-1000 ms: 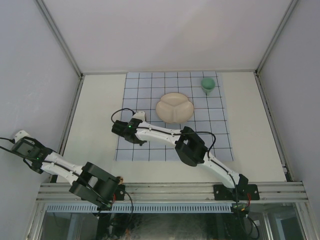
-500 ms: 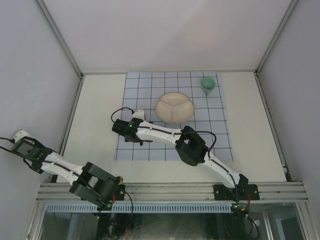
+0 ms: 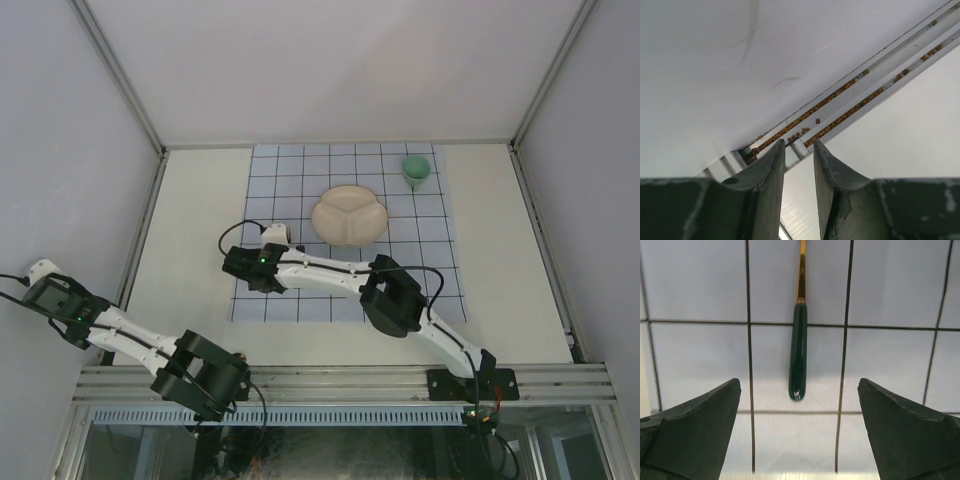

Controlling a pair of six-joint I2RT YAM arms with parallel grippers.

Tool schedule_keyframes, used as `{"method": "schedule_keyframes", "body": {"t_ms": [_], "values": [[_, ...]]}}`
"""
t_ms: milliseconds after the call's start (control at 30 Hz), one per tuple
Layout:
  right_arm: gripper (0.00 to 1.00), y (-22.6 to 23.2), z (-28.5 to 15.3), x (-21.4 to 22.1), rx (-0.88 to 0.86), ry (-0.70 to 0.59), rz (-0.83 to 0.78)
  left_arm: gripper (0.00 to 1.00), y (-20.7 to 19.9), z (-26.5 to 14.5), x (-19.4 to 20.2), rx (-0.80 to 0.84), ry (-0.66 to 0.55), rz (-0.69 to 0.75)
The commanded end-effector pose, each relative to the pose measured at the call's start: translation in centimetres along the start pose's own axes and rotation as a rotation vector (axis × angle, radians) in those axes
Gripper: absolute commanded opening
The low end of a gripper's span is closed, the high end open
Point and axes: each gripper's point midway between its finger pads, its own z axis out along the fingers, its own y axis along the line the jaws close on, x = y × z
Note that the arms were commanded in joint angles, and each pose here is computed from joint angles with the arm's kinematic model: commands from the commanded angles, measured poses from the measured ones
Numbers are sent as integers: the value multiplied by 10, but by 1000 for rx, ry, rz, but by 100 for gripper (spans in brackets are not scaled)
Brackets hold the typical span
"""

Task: Set the dinner table for one person
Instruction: Place the fork at the napkin, then pick up the spoon from the center of the board.

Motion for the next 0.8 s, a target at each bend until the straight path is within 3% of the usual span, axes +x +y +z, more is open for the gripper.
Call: {"method": "schedule_keyframes", "body": {"t_ms": [0,133,333,433,533,767], "values": [[100,9,-76,-43,-155,-143,17,34,-1,-6,-12,14,-49,13],[100,14,-103,-34,-283,-163,-56,34,-2,-4,-12,21,-43,-6],[100,21,-100,-11,-487,-55,-327,33,3,-4,-20,16,-43,-36],[100,30,-99,14,-778,109,-456,33,7,-7,-26,12,-64,-43],[100,32,-113,32,-1136,290,-452,33,12,-11,-35,-3,-95,-47],[100,38,-144,41,-1303,328,-591,33,26,-10,-40,-12,-101,-90]]}}
